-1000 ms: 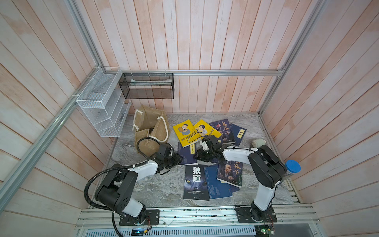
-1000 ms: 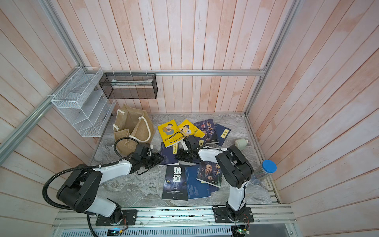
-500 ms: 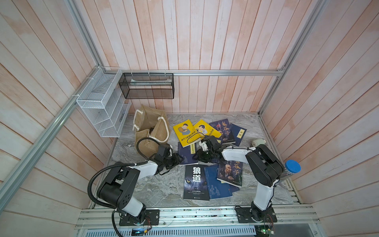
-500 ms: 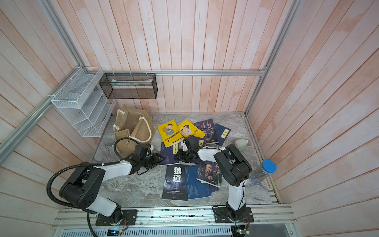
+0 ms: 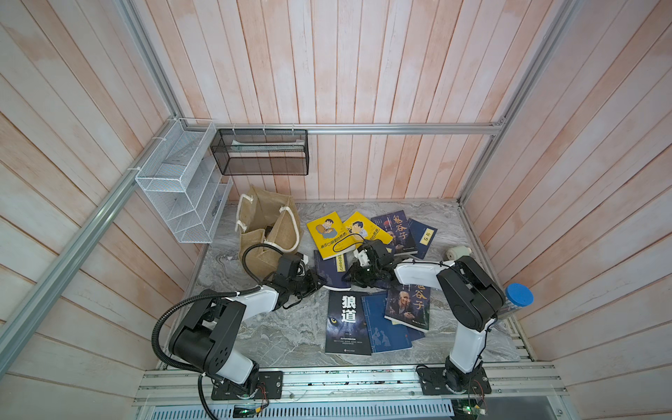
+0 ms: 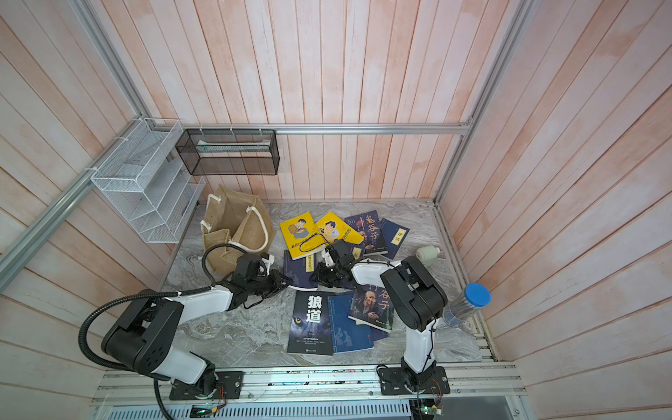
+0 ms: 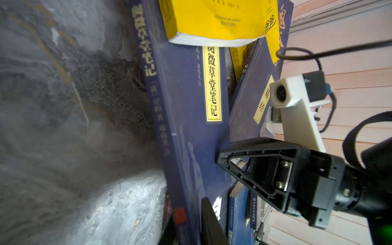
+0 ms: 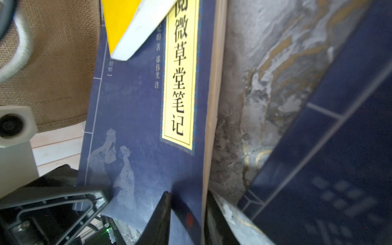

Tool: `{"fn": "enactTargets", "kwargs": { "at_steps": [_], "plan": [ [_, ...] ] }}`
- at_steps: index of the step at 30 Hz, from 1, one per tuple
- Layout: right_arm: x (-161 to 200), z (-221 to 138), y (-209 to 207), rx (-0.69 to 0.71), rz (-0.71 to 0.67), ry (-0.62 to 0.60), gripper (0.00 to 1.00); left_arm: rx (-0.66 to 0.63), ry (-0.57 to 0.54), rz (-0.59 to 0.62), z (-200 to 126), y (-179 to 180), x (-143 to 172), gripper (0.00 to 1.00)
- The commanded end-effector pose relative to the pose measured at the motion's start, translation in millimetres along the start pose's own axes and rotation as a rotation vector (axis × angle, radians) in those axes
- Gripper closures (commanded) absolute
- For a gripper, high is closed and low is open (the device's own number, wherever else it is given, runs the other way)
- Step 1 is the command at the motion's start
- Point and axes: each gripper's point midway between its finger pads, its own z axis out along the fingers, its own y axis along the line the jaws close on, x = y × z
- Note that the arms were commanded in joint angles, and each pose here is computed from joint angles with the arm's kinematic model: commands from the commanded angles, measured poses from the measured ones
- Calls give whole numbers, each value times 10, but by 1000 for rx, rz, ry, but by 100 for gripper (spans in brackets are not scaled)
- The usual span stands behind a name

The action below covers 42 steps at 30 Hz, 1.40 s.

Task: Put the books into the canvas bag
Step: Pick up the book from the center of the board.

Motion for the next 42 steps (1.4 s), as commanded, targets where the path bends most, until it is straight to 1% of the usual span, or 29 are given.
{"fn": "enactTargets", "kwargs": {
  "at_steps": [1, 3, 6, 12, 16, 19, 24, 28, 31, 35, 39, 42],
  "plan": [
    [-53, -155, 264, -73, -31, -31, 72, 46, 13, 15, -87, -149, 24, 90],
    [-70, -217, 287, -65, -39, -47, 68, 51, 6, 27, -149, -214, 9, 95],
    [-95, -327, 326, -44, -60, -73, 62, 40, 5, 49, -259, -288, 11, 99],
    [-194, -584, 430, -26, -87, -145, 55, 21, -45, 163, -557, -510, -69, 100],
    [-295, -787, 570, -38, -112, -208, 53, 64, -115, 277, -800, -825, -194, 100],
    [-404, -1016, 750, -77, -153, -285, 51, 117, -187, 371, -994, -1121, -315, 100],
    [-574, -1501, 1084, -191, -228, -433, 48, 209, -293, 523, -1264, -1585, -487, 100],
    [-629, -1882, 1306, -284, -305, -549, 46, 310, -323, 625, -1404, -1899, -502, 100],
    [-634, -2087, 1398, -334, -349, -603, 43, 386, -332, 677, -1498, -2072, -462, 100],
    [-655, -2237, 1452, -377, -382, -631, 40, 497, -327, 725, -1610, -2258, -371, 100],
    [-669, -2277, 1492, -430, -392, -615, 39, 613, -319, 742, -1719, -2419, -296, 100],
    [-649, -2292, 1546, -485, -404, -598, 38, 673, -311, 737, -1759, -2468, -269, 100]
  ]
}}
